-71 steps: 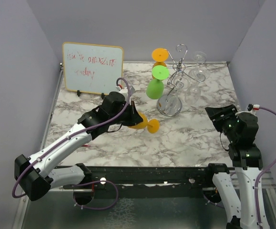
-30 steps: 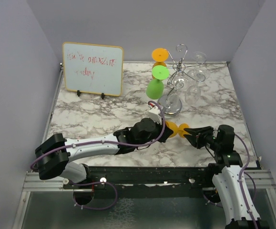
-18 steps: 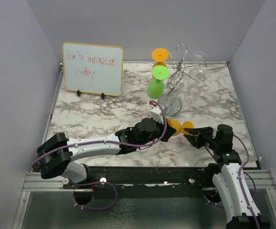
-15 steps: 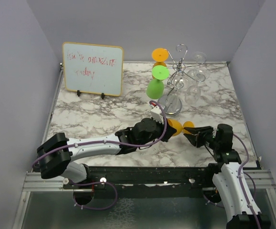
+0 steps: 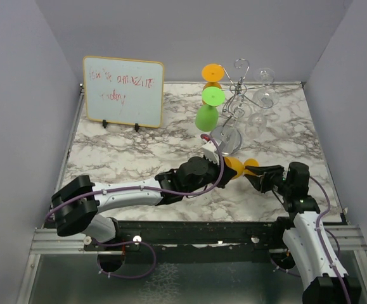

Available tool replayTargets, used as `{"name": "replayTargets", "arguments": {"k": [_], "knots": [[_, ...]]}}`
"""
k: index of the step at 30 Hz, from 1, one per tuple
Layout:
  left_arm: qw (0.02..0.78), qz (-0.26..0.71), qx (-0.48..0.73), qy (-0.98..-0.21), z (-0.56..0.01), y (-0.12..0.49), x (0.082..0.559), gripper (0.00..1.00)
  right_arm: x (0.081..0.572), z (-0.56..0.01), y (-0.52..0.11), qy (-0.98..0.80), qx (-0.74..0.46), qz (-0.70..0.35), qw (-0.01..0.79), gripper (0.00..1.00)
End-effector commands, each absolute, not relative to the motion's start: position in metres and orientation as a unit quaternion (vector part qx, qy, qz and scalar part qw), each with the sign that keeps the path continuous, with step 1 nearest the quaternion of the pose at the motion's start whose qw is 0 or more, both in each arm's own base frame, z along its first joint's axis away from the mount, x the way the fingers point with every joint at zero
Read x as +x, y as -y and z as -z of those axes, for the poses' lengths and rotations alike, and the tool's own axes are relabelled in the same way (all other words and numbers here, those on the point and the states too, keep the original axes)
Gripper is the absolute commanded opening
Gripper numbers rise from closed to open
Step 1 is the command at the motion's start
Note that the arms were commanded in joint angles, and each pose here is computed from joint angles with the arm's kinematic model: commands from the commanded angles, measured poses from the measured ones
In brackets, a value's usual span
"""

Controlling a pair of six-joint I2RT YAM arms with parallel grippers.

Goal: Place the wine glass upside down on the wine glass rack

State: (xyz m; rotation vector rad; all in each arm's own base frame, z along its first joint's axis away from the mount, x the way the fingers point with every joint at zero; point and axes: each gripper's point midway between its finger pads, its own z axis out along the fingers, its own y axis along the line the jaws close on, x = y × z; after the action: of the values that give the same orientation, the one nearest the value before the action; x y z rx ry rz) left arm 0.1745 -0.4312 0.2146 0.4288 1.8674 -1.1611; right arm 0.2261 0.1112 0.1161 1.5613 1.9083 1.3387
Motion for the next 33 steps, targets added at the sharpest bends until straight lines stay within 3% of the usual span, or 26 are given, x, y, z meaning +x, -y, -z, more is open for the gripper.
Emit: {"name": "replayTargets", "arguments": {"k": [1,8,15,19,22,28,33], "knots": [[0.435,0.484,0.198,-0.733,-0.215,0.441,0.163,0.00,0.235,-0.128,-0.108,-0.660,0.550,-0.478,0.182,0.39],[0.443,0.481,0.207,-0.728,-0.215,0.443,0.161,0.00,0.235,-0.127,-0.108,-0.658,0.555,-0.478,0.175,0.38],[0.442,0.483,0.213,-0.725,-0.215,0.444,0.158,0.00,0.236,-0.128,-0.108,-0.659,0.555,-0.477,0.174,0.20],[0.438,0.489,0.218,-0.722,-0.214,0.443,0.154,0.00,0.238,-0.129,-0.108,-0.660,0.551,-0.478,0.181,0.04],[0.434,0.492,0.210,-0.725,-0.212,0.439,0.152,0.11,0.241,-0.131,-0.107,-0.661,0.544,-0.480,0.192,0.01],[0.431,0.492,0.171,-0.737,-0.207,0.416,0.151,0.57,0.255,-0.143,-0.096,-0.688,0.503,-0.453,0.261,0.01],[0.448,0.497,0.141,-0.729,-0.220,0.391,0.151,0.81,0.269,-0.160,-0.082,-0.727,0.439,-0.403,0.340,0.01]]}}
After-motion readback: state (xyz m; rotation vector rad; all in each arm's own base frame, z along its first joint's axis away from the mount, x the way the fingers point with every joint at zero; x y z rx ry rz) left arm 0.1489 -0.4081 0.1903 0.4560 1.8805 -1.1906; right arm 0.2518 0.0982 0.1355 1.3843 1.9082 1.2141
